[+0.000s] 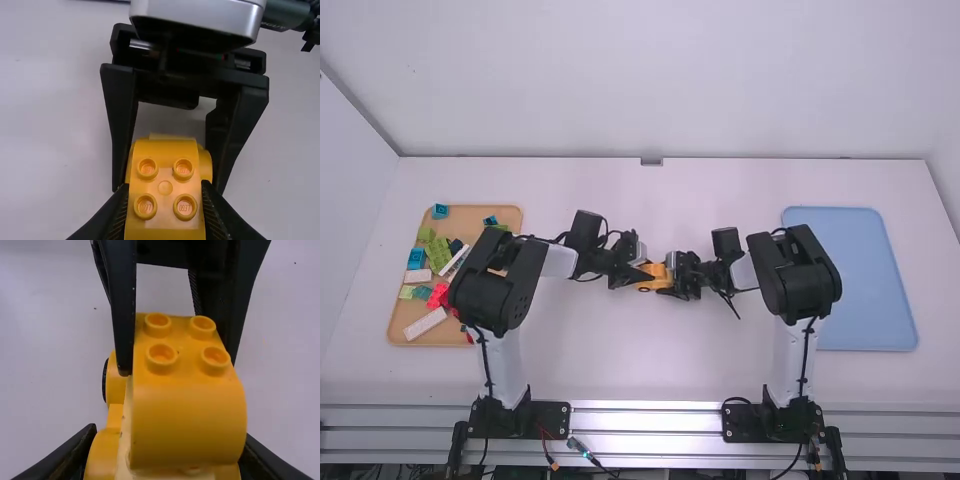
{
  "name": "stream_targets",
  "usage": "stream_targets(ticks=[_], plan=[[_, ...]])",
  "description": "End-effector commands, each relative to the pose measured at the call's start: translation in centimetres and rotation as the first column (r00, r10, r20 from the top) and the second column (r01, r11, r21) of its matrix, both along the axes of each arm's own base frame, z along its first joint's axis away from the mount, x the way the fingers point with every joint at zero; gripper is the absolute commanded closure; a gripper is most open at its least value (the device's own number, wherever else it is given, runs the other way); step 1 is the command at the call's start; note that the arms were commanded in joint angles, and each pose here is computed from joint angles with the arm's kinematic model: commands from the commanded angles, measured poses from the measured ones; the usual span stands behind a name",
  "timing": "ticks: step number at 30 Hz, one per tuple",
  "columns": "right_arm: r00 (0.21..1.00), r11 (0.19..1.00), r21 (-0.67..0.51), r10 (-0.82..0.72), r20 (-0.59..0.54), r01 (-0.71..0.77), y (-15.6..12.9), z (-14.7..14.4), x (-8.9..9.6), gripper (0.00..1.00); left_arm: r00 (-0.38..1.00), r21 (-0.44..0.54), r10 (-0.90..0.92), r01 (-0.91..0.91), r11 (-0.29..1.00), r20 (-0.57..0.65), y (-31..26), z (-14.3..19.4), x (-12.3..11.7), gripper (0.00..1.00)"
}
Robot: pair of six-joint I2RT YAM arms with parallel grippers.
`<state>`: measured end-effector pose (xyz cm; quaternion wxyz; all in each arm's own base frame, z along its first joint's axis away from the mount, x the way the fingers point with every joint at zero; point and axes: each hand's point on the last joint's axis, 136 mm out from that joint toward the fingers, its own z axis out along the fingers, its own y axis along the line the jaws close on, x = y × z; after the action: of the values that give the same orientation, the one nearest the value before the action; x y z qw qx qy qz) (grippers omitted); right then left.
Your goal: Assemble lego blocks to make yellow taxi
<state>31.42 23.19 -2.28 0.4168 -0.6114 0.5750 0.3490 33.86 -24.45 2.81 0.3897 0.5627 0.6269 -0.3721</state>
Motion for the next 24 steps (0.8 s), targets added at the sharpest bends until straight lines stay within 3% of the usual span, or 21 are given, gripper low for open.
stream_targets(ticks=[1,8,24], plan=[[1.000,1.000,0.003,0.002,0.002,-0.002,0.1,-0.1,0.3,0.41,0.998,0.001,-0.014,0.014,1.000,-0.054,-0.2,-1.3,-1.0,0.98],[1.000,1.000,0.003,0.003,0.002,-0.003,0.1,-0.1,0.3,0.41,0.997,0.015,-0.054,0.055,0.998,-0.064,-0.9,-2.5,-2.1,0.98],[1.000,1.000,0.007,0.001,0.017,-0.001,0.1,0.1,0.5,0.41,0.994,0.164,-0.094,0.102,0.981,-0.056,0.3,-5.4,-3.9,0.98]])
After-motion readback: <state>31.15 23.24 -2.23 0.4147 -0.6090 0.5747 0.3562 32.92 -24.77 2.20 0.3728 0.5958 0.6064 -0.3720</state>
